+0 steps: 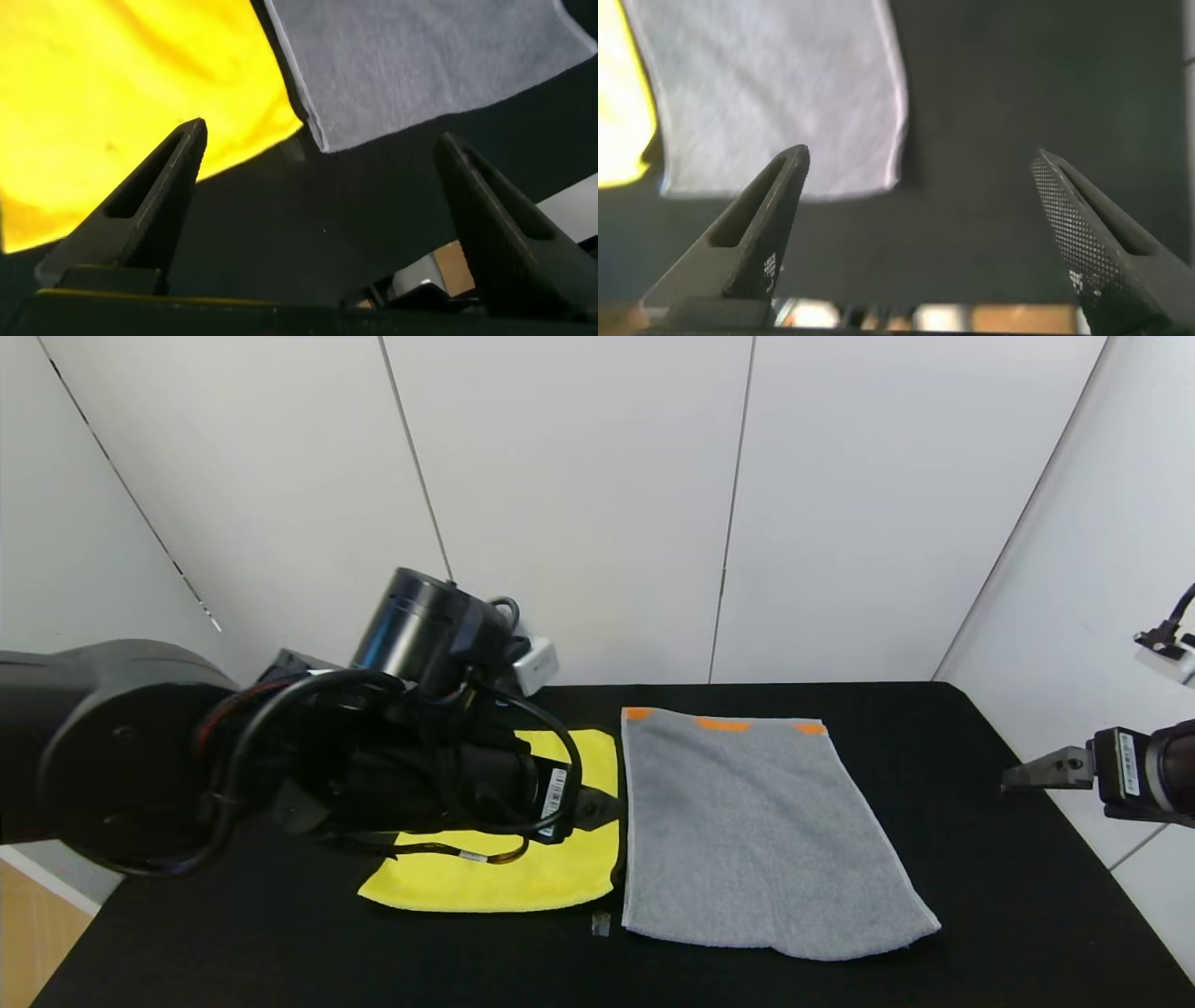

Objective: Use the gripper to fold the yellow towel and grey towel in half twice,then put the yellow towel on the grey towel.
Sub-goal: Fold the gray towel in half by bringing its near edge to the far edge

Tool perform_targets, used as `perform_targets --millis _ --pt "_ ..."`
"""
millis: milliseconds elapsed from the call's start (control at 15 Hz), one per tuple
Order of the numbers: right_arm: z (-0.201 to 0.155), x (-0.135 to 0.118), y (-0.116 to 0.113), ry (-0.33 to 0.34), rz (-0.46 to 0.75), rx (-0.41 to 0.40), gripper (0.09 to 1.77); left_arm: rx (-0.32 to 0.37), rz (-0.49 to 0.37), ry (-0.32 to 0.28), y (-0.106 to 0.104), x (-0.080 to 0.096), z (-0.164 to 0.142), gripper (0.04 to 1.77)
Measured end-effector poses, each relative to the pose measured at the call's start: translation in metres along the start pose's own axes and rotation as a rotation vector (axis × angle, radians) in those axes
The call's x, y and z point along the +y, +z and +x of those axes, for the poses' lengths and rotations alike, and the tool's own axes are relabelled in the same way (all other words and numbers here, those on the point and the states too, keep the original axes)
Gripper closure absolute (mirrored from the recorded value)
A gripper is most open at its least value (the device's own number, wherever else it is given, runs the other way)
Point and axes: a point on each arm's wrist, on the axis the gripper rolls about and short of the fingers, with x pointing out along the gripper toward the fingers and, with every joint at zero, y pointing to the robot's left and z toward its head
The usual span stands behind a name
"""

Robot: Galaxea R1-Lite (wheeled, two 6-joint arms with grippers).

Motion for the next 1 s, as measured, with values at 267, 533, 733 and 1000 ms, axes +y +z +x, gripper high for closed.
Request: perform_targets --millis 267,533,733,1000 --pt "0.016 -0.004 -0.004 0.044 0.07 0.094 0.15 0.112 -0.061 -0.022 -0.014 -0.016 0.033 0.09" --pt "0.03 -0.006 -0.01 0.031 0.085 0.149 0.15 0.237 -0.103 -0.024 -0.035 -0.036 0.055 0.09" --pt "0.043 -0.009 -0.013 0.016 0.092 0.19 0.15 0.303 -0.121 -0.01 -0.046 -0.043 0.07 0.09" --pt "0.061 -0.012 -0.012 0.007 0.097 0.215 0.15 0.374 -0.139 -0.009 -0.057 -0.045 0.089 0.09"
